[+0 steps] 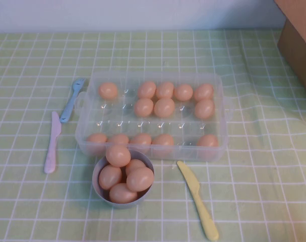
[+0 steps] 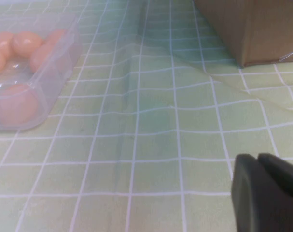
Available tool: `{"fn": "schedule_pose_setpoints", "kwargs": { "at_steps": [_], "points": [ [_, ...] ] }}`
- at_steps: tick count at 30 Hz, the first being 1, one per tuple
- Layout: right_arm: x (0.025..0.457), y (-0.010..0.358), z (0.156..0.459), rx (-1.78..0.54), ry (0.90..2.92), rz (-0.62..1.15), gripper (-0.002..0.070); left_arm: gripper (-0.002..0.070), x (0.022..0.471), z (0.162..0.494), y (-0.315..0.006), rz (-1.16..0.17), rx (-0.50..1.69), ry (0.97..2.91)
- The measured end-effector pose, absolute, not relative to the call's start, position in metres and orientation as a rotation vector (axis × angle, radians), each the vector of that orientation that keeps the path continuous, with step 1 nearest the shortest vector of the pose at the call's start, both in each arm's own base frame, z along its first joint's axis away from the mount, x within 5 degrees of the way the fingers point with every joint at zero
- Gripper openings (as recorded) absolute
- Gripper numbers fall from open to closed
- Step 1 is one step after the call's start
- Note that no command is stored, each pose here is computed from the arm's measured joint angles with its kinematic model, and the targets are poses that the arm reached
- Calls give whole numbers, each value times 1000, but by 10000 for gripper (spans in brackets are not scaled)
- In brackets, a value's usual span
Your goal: Take an egg out of the egg box
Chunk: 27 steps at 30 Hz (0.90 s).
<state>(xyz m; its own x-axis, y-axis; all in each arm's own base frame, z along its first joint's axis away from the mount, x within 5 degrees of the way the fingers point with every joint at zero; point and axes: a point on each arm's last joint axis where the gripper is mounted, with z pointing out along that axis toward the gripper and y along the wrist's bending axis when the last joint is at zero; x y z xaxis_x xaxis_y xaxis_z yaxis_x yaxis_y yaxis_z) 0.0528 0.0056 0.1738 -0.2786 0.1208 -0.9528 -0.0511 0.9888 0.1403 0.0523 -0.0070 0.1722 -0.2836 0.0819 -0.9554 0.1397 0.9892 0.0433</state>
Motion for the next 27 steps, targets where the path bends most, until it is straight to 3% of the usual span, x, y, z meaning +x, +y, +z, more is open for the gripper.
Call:
{"fn": "schedule_pose_setpoints", "kwargs": {
  "at_steps": [27],
  "points": [
    [53, 6, 175, 61, 1836, 181, -17, -4, 52, 172, -7, -56, 161, 1861]
  ]
}}
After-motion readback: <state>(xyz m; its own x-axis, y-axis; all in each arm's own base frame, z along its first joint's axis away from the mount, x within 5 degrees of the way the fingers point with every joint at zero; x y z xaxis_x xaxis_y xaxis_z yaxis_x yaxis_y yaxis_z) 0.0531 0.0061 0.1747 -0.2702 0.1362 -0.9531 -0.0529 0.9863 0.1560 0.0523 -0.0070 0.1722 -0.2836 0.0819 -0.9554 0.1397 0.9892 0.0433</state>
